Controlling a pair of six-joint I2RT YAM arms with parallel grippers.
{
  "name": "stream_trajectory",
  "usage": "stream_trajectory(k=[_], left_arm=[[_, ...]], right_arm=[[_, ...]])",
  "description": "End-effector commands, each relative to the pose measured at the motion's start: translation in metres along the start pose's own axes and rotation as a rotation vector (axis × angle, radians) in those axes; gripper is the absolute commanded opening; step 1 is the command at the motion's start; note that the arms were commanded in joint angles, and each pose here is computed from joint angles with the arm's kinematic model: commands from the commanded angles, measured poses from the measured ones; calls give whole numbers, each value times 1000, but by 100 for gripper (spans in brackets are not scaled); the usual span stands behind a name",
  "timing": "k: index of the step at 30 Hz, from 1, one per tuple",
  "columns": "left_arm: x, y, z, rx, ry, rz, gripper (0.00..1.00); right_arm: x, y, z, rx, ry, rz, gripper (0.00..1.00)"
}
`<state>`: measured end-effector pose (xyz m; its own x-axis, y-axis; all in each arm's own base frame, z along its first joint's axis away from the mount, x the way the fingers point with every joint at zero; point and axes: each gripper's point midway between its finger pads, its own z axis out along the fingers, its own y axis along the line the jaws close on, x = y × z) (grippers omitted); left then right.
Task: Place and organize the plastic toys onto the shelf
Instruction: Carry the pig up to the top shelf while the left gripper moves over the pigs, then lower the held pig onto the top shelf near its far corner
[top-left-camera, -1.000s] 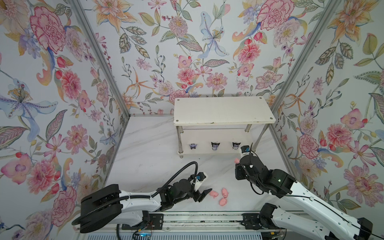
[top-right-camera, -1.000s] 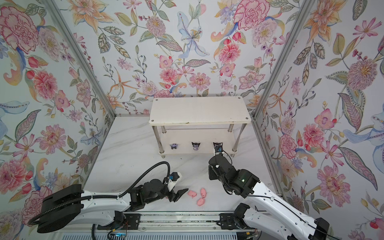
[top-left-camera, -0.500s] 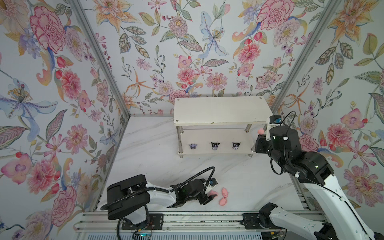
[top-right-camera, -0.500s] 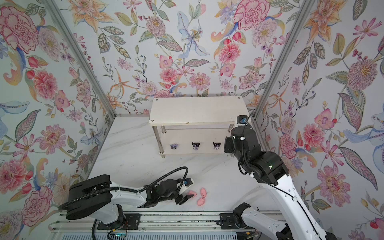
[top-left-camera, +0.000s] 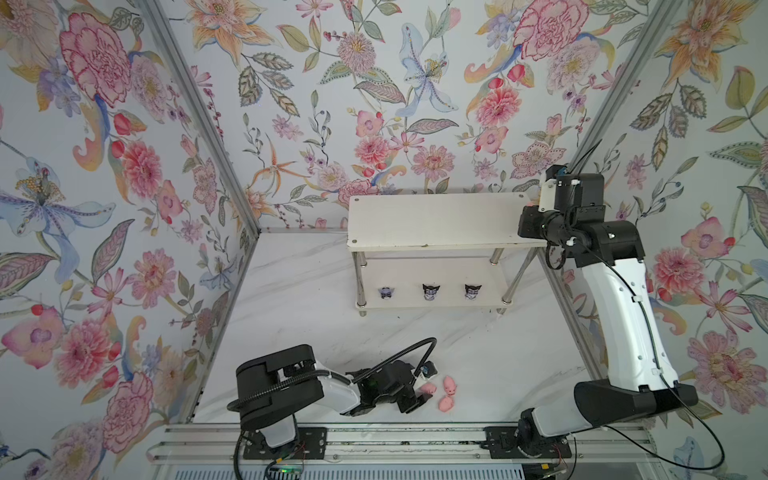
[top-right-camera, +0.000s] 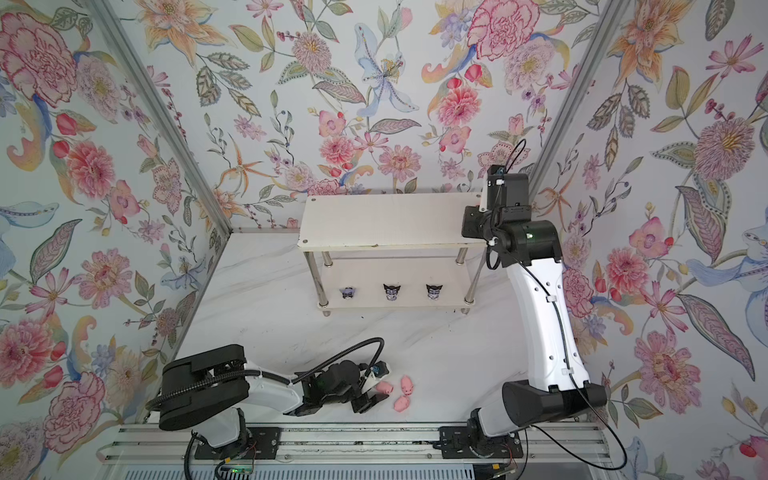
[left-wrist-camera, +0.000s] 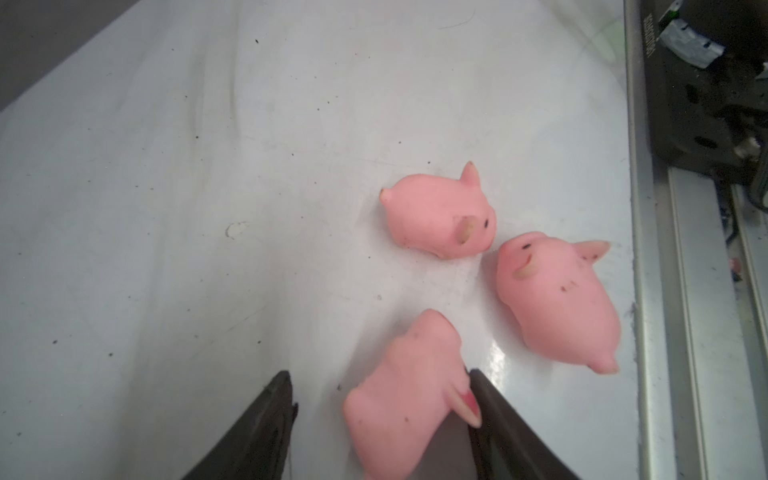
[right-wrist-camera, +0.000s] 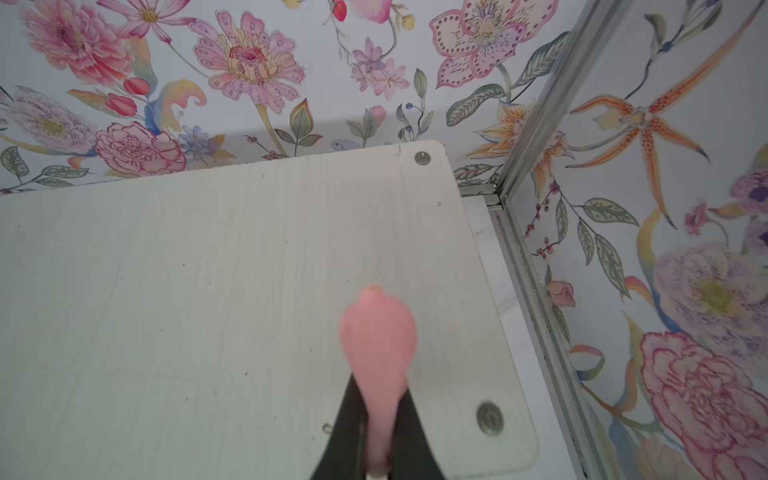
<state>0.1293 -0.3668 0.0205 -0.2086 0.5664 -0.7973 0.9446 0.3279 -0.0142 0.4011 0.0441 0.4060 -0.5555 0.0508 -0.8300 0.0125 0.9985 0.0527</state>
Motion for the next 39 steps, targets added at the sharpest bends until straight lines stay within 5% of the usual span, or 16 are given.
stream_trajectory(k=[1,20,39], left_arm=[[-11,-5,5,18,-30,12,67],[-8,-2,8,29,-26,-12,70],[-10,-3,8,42,-34,-18,72]], right_arm=[[2,14,4,-116,31,-27,8],[41,-5,21,-39,131,-33,18],[36,-4,8,-49,105,-18,46]])
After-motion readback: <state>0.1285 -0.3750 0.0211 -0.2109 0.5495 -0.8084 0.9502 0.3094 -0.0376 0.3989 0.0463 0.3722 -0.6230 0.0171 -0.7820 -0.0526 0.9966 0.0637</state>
